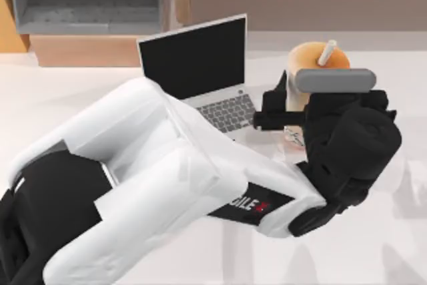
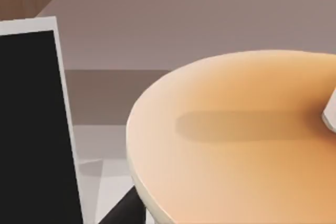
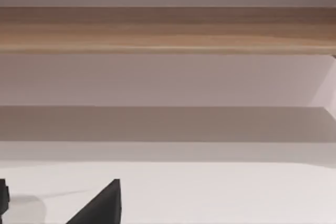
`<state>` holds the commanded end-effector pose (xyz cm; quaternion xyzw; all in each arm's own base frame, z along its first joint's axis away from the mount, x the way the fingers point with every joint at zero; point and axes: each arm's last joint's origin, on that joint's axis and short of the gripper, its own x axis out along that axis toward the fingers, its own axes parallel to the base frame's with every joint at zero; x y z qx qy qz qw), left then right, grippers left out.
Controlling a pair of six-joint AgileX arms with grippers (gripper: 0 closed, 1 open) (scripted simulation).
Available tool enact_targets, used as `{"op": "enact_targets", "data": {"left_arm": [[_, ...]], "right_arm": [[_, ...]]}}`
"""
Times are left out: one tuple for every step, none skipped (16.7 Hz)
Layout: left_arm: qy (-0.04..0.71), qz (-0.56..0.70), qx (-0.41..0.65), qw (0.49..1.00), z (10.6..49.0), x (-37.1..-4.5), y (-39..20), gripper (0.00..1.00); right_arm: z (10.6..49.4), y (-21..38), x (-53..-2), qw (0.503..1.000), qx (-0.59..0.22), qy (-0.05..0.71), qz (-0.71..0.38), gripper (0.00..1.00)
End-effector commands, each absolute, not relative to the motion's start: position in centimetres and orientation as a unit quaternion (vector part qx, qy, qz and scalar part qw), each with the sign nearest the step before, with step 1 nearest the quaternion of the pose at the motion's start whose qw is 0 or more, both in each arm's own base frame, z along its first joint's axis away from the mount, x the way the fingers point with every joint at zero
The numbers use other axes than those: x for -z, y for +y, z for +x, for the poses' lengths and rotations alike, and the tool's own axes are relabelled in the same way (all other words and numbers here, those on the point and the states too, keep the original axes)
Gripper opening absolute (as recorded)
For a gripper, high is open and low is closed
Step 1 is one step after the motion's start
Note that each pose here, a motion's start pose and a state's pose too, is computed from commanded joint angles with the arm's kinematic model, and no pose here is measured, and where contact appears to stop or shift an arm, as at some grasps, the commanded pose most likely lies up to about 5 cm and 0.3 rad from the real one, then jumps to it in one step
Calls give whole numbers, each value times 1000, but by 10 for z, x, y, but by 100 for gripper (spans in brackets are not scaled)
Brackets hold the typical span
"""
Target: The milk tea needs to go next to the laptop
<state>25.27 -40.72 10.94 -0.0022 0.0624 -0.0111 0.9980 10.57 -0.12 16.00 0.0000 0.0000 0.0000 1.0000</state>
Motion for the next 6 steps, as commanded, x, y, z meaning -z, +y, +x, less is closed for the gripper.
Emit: {"op": "enact_targets", "data": {"left_arm": [[62,-2,11,998,253,-109,-407,100],[62,-2,11,998,253,-109,-407,100],[62,-2,11,998,253,-109,-407,100],[62,-2,11,998,253,-109,-407,100],[62,-2,11,998,253,-109,-407,100],[62,-2,11,998,253,-109,-407,100]], "right_arm": [[106,-1,-160,1000,0,0,0,100],[106,-1,-160,1000,0,0,0,100],[106,-1,-160,1000,0,0,0,100],[106,-1,-160,1000,0,0,0,100],[106,-1,-160,1000,0,0,0,100],[106,-1,-160,1000,0,0,0,100]]}}
